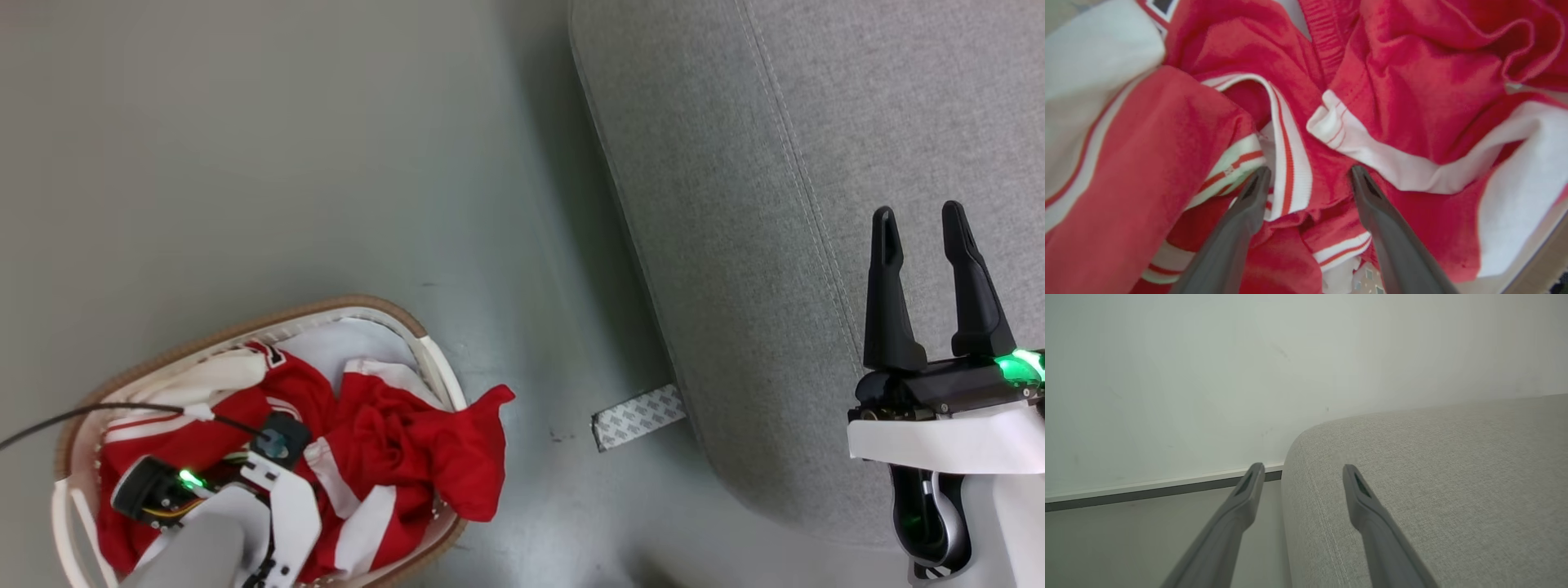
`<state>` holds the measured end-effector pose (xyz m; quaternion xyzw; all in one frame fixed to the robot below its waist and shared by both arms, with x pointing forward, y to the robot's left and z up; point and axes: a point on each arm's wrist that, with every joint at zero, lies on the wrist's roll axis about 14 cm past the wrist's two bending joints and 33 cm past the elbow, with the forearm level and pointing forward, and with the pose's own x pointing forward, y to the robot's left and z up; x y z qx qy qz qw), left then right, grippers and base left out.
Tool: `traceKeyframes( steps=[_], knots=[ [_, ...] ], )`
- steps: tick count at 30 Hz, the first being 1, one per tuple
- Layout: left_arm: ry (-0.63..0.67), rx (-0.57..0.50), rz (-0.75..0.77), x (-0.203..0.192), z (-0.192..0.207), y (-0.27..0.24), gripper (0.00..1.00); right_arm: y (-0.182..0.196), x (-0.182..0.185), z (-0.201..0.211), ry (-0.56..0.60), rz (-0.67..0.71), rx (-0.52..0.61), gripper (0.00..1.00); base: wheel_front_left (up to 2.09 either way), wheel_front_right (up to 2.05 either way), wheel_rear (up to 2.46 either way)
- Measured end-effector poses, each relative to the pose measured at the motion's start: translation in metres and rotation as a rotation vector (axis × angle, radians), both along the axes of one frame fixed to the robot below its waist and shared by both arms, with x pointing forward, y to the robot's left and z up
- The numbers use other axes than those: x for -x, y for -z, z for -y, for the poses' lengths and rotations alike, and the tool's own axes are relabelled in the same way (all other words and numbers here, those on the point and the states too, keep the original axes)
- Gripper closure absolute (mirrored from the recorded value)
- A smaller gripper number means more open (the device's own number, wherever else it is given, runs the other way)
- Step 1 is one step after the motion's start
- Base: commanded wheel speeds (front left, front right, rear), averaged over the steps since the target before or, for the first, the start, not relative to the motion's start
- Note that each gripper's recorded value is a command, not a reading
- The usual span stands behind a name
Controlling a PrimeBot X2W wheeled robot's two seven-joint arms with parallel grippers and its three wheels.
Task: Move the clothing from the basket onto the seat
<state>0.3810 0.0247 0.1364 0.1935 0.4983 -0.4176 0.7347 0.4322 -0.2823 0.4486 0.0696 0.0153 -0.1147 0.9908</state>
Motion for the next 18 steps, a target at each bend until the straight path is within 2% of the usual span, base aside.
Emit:
traceKeyframes(
  steps=[5, 10, 11, 13, 14, 18],
  knots=[
    [0.087, -0.051, -0.063, 0.014, 0.002, 0.018, 0.00, 0.011, 0.002, 0.005, 0.020, -0.027, -0.015, 0.00, 0.00, 0.00, 0.00],
    [0.099, -0.081, -0.082, 0.007, -0.002, 0.029, 0.00, 0.016, -0.003, 0.006, 0.021, -0.035, -0.020, 0.00, 0.00, 0.00, 0.00],
    [0.101, -0.080, -0.085, 0.007, -0.002, 0.031, 0.22, 0.017, -0.003, 0.007, 0.022, -0.038, -0.021, 0.00, 0.00, 0.00, 0.00],
    [0.107, -0.064, -0.079, 0.006, 0.001, 0.032, 0.83, 0.018, -0.003, 0.007, 0.024, -0.040, -0.024, 0.00, 0.00, 0.00, 0.00],
    [0.102, -0.049, -0.076, 0.005, 0.004, 0.032, 1.00, 0.018, -0.004, 0.008, 0.025, -0.040, -0.024, 0.00, 0.00, 0.00, 0.00],
    [0.102, -0.018, -0.062, 0.005, 0.007, 0.029, 1.00, 0.019, -0.004, 0.009, 0.028, -0.042, -0.027, 0.00, 0.00, 0.00, 0.00]
  ],
)
